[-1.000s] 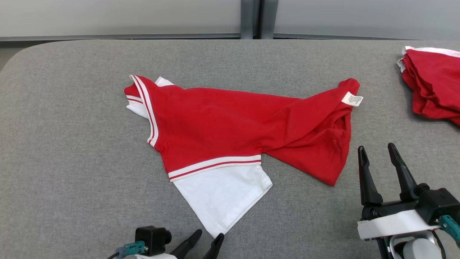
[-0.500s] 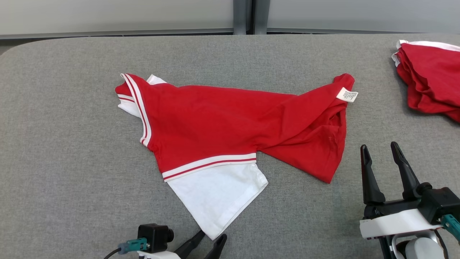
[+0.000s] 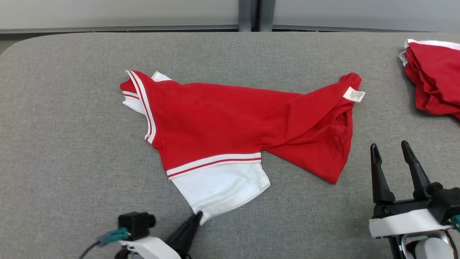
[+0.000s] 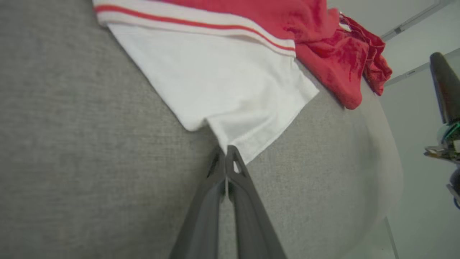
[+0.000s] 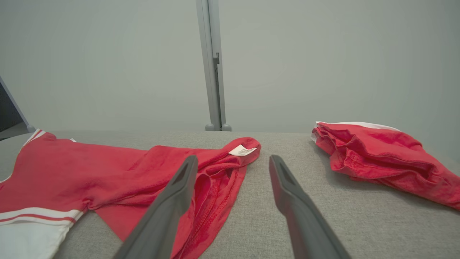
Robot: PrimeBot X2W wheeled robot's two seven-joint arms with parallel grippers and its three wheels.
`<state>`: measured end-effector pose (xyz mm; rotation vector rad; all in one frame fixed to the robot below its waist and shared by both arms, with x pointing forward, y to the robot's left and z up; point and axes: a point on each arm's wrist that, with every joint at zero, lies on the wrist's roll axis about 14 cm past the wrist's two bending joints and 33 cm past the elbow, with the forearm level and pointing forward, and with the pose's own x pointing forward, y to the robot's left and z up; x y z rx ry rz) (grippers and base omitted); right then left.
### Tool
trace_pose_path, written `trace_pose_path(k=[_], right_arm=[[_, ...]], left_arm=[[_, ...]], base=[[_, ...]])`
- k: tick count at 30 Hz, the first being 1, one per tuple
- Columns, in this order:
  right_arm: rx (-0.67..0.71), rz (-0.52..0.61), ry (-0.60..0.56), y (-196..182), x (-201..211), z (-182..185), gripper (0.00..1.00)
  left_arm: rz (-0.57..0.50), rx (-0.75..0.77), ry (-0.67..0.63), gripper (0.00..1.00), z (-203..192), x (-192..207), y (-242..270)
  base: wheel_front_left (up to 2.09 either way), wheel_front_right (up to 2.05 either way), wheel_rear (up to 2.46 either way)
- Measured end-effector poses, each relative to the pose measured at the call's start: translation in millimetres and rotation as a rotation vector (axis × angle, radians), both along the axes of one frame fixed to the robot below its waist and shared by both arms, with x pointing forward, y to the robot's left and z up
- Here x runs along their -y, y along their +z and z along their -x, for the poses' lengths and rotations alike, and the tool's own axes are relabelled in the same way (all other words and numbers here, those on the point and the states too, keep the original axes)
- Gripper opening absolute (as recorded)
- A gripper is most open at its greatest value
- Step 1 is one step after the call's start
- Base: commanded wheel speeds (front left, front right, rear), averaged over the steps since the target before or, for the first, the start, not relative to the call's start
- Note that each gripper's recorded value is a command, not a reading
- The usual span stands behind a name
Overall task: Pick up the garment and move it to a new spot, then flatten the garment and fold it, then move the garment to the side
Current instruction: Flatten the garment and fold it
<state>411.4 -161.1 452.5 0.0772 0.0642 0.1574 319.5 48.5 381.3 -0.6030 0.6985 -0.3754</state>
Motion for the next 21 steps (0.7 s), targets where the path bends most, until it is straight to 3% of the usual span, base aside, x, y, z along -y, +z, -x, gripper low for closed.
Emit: trace_pose_path(k=[6,11,17,21], right_arm=[[0.006,0.016,0.018,0.3,-1.3,-4.3,1.0],[-0.03,0.022,0.059,-11.9,-8.5,-4.2,1.0],[-0.068,0.012,0.113,-22.4,-16.9,-1.0,1.0],[-0.108,-0.076,0.137,-29.4,-27.2,0.1,1.0]], left_arm=[[0.048,0.189,0.275,0.0,-43.0,-78.3,58.6],[0.108,0.261,0.456,0.0,-59.5,-135.4,95.9],[0.129,0.294,0.54,0.0,-67.7,-161.4,110.9],[0.106,0.271,0.57,0.0,-65.4,-169.4,103.0]], base=[[0.0,0.0,0.0],[0.0,0.0,0.0],[0.0,0.0,0.0],[0.0,0.0,0.0]])
